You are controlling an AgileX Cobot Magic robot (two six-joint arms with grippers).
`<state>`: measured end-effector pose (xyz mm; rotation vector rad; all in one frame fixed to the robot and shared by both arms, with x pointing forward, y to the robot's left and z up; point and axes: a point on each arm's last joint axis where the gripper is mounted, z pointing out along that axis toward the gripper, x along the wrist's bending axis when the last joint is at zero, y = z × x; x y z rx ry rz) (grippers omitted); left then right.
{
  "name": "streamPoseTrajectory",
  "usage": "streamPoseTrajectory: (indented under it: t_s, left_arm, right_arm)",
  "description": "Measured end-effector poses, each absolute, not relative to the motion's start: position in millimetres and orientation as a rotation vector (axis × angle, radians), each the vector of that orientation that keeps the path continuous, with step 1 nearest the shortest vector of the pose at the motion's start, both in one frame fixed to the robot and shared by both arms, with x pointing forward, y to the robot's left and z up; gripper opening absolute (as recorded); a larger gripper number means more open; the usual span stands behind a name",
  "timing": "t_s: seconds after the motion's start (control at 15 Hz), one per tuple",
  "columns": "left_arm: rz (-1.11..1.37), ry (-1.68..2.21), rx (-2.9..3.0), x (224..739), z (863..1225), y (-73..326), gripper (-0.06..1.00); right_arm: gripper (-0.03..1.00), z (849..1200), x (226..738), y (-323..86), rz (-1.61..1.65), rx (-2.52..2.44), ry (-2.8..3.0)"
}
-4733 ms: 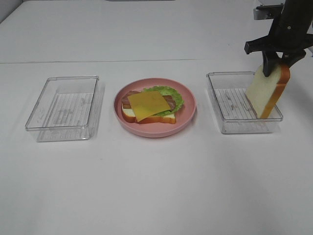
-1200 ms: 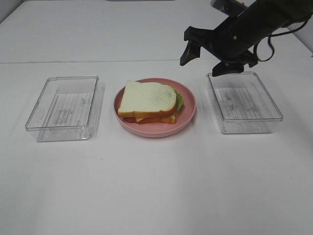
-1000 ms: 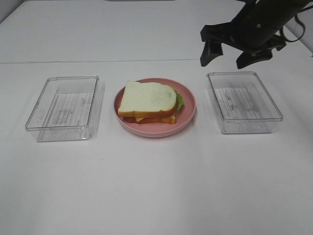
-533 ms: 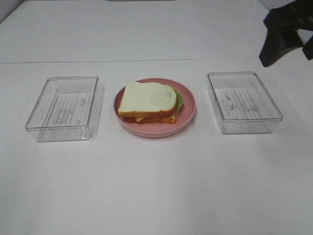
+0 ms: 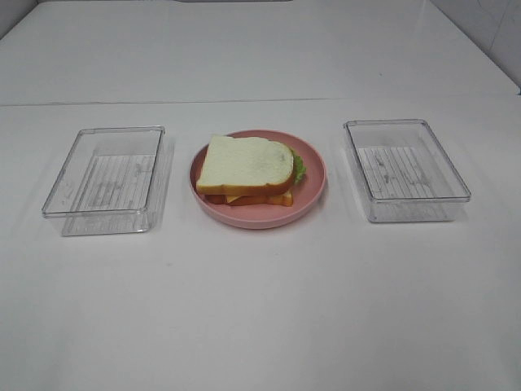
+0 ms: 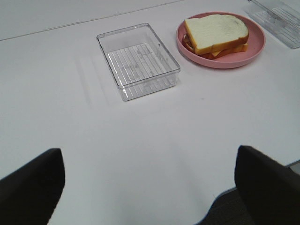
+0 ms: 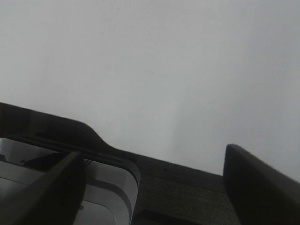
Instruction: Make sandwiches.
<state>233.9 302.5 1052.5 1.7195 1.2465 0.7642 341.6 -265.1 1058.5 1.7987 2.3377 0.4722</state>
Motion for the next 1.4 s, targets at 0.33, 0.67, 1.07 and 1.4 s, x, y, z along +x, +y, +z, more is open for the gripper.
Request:
streamPoseTrajectory:
  t_s: [0.33,0.67,1.07,1.4]
  left_arm:
    - [0.764,1.246,1.72,233.9,1052.5,302.5,0.92]
    - [0.764,1.246,1.72,233.9,1052.5,302.5,0.92]
    - [0.764,1.246,1.72,233.9,1052.5,302.5,0.92]
    - [0.764,1.246,1.72,233.9,1052.5,302.5,0.92]
  right_arm:
    - [0.75,1047.6,274.2,-281.3,0.719,1.556,2.246]
    - [0.75,1048.8,243.9,-284.2,0.95,1.349,2.14]
    - [0.75,1047.1,244.2,-288.0,0.925,1.327,2.098]
    - [0.75,1047.1,244.3,-288.2,0.923,1.327,2.097]
